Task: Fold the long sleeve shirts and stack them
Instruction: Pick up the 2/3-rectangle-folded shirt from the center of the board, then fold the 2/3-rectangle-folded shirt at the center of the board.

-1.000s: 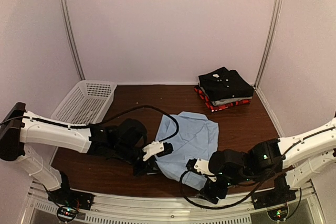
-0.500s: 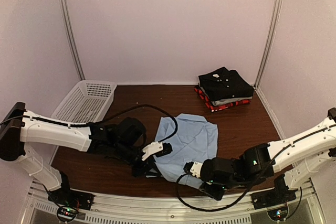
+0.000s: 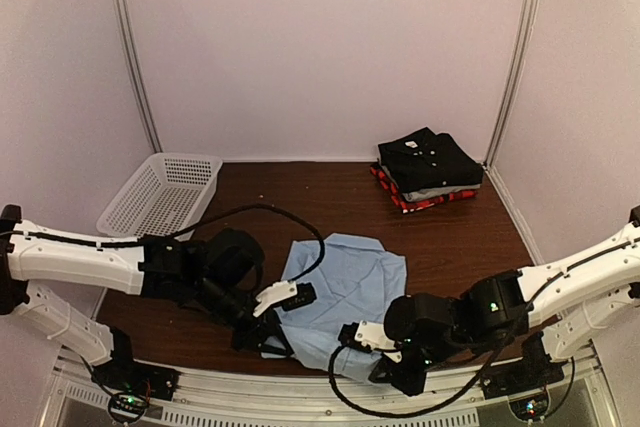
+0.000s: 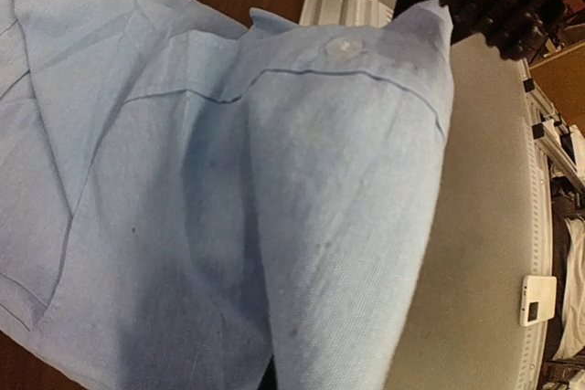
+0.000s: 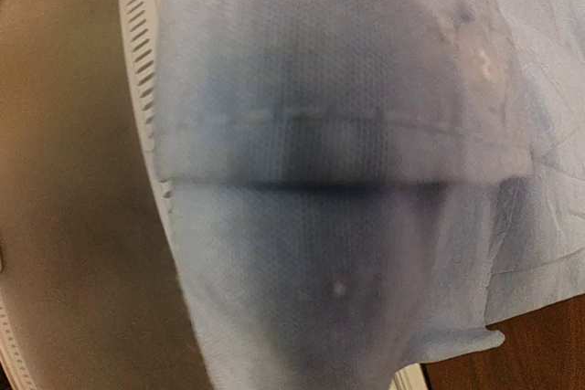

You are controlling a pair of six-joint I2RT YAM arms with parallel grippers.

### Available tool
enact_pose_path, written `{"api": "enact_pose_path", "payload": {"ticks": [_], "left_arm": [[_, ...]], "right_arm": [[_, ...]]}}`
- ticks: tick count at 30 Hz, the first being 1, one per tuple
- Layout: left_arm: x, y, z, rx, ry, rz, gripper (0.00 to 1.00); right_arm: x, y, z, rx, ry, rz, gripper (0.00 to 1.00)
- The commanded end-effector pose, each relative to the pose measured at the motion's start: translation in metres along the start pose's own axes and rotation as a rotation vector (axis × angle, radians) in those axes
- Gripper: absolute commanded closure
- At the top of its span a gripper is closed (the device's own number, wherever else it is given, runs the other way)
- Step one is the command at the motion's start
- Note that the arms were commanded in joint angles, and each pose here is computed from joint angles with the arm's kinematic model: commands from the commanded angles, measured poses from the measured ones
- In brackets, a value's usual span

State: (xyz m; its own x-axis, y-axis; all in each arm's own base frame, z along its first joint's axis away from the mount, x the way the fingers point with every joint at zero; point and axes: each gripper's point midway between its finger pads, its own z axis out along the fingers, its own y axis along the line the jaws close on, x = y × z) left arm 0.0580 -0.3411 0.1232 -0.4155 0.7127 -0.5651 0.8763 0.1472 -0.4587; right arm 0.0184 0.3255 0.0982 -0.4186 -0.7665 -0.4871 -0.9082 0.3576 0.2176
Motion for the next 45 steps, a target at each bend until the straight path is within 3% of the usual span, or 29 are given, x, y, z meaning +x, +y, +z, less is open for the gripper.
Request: {"api": "enact_pose_path", "payload": {"ticks": [1, 4, 8, 20, 31, 34, 39, 45], "left_arm": [[0.014, -0.035, -0.006, 0.122, 0.049, -0.063, 1.0], [0.013, -0.048, -0.014, 0.178, 0.031, -0.059, 1.0], [-0.009, -0.046, -0.031, 0.21, -0.058, -0.058, 1.0], [-0.07, 0.035, -0.048, 0.252, -0.218, -0.154, 1.0], [-0.105, 0.113, -0.026, 0.312, -0.19, -0.23, 1.0], [-0.111, 0.133, -0.02, 0.299, -0.189, -0.233, 0.94], [-0.122, 0.165, -0.015, 0.253, -0.186, -0.222, 0.67], [-0.129, 0.203, -0.019, 0.232, -0.215, -0.239, 0.49]], "right_arm": [[-0.002, 0.05, -0.007, -0.272, 0.008, -0.001, 1.0], [-0.006, 0.068, -0.016, -0.381, -0.009, 0.0, 1.0], [-0.022, 0.06, -0.031, -0.397, -0.053, 0.026, 1.0], [-0.046, -0.043, -0.044, -0.4, -0.061, 0.25, 0.9], [-0.053, -0.134, -0.034, -0.317, -0.068, 0.503, 0.71], [-0.056, -0.154, -0.033, -0.29, -0.111, 0.554, 0.67], [-0.051, -0.18, -0.023, -0.268, -0.162, 0.619, 0.64], [-0.054, -0.198, -0.015, -0.299, -0.23, 0.646, 0.69]]}}
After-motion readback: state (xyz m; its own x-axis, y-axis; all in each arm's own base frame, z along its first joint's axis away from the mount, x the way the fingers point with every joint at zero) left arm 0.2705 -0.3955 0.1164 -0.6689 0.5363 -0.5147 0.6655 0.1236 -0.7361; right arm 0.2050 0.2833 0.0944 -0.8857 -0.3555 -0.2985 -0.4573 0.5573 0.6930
